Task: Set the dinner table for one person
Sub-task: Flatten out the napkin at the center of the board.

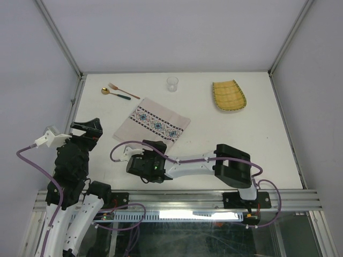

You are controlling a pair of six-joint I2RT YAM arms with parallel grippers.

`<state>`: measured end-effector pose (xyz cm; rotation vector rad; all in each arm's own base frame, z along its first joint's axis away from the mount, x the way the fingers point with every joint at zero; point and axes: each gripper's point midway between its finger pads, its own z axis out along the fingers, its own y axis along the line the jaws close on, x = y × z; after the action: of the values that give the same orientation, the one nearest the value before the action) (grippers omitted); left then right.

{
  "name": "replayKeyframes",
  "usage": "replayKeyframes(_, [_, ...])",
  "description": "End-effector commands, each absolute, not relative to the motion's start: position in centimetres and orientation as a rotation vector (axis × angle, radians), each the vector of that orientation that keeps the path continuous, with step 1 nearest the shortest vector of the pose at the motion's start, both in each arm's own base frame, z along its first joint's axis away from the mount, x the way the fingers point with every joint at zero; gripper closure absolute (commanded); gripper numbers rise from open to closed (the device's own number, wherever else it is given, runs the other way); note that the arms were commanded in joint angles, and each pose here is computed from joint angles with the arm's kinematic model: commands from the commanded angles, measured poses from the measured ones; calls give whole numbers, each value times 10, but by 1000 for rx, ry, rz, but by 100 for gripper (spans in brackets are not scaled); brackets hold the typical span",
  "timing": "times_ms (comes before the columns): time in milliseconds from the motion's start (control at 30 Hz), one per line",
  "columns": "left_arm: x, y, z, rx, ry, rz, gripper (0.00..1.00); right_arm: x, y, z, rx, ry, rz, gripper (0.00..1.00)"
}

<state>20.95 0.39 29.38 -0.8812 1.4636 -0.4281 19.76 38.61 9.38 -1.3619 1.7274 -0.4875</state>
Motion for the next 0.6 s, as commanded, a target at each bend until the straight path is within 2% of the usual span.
replayKeyframes(0, [209, 2, 294, -873, 1454, -448, 1, 208, 394, 115, -1293, 1669, -538, 12])
replayKeyframes(567, [206, 1, 288, -863, 1456, -458, 1, 189, 398, 83, -1333, 1702, -548, 12])
